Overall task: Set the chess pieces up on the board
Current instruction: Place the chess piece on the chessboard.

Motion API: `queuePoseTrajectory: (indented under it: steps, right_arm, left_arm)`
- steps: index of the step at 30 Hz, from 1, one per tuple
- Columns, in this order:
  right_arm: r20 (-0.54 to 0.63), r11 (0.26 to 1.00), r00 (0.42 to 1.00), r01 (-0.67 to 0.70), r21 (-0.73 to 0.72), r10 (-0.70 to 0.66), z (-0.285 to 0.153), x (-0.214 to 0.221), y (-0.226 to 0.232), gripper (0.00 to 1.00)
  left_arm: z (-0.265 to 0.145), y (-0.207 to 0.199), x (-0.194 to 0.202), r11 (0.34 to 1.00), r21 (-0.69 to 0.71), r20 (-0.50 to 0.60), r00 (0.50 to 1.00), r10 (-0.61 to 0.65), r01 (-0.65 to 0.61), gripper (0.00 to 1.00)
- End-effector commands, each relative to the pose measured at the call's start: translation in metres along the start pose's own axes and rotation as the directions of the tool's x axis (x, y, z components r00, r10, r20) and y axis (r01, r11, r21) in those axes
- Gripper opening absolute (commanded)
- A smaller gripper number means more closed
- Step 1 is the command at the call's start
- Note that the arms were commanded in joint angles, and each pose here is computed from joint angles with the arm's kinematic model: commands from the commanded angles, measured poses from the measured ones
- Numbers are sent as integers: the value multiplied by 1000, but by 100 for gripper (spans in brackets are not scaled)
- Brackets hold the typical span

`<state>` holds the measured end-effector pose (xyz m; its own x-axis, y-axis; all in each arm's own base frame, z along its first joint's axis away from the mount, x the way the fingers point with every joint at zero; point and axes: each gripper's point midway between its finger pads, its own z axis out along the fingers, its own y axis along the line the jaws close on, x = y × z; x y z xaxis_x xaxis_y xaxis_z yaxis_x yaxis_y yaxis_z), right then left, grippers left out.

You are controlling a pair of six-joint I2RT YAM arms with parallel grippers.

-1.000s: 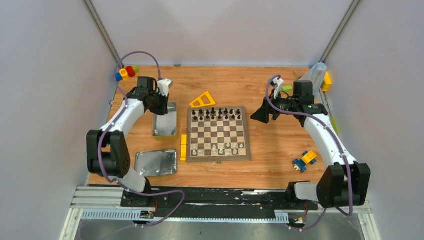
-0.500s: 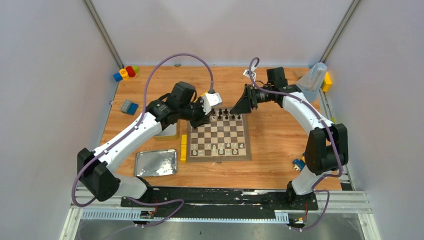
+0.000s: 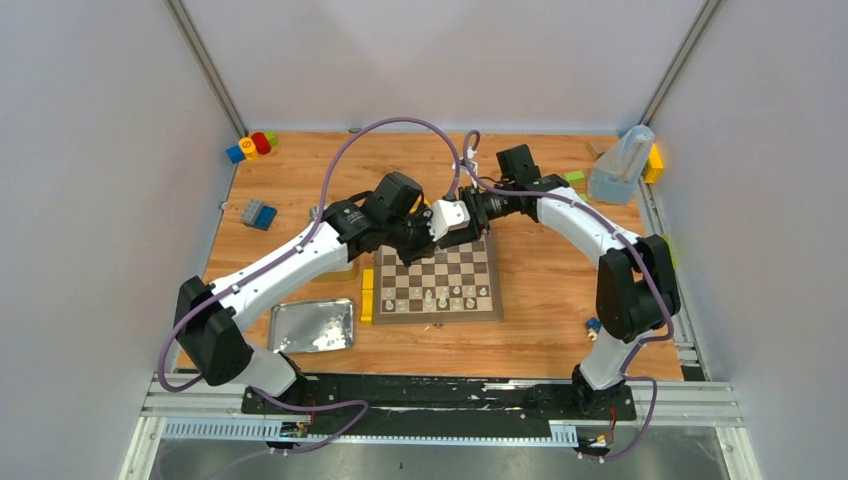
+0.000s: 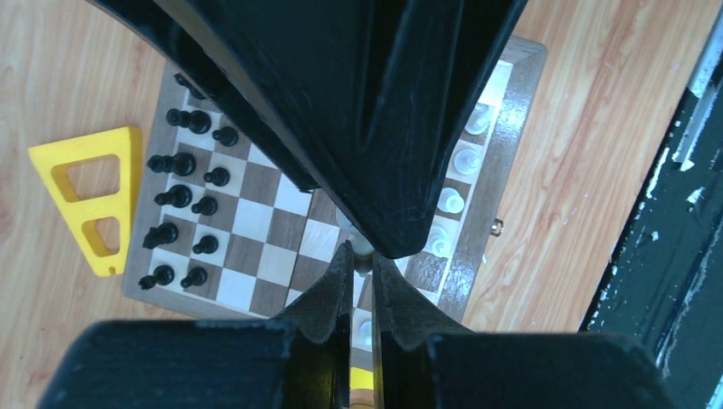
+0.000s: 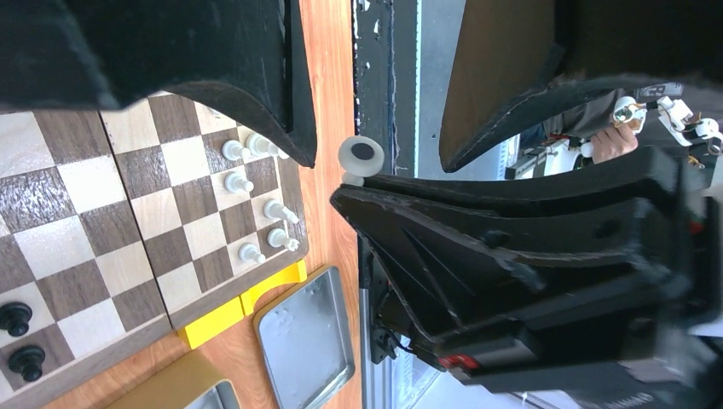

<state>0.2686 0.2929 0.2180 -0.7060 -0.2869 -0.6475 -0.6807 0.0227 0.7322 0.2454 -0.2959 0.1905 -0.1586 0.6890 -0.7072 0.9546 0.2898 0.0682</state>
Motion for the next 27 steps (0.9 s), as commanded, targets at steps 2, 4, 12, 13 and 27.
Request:
queuePoseTrajectory:
  steps: [2, 4, 12, 13, 27]
  right_arm:
    - [-5, 1000, 1000, 23, -1, -23, 7, -3, -4, 55]
    - [-10, 1000, 1000, 20, -3, -20, 8, -1, -5, 53]
    - [-25, 1000, 1000, 18, 15, -18, 16, -1, -7, 42]
    - [-27, 1000, 999, 19, 16, -19, 17, -2, -7, 40]
    - [-51, 999, 999, 21, 25, -20, 25, 1, -9, 26]
  left_arm:
    - [-8, 10, -21, 998, -54, 41, 998, 37, -35, 9]
    - [-7, 10, -20, 998, -57, 38, 999, 37, -35, 9]
    - [-6, 9, -21, 998, -60, 36, 999, 39, -37, 9]
    - [-7, 9, -22, 997, -61, 37, 999, 39, -37, 9]
    - [-5, 9, -18, 997, -59, 24, 999, 42, -41, 9]
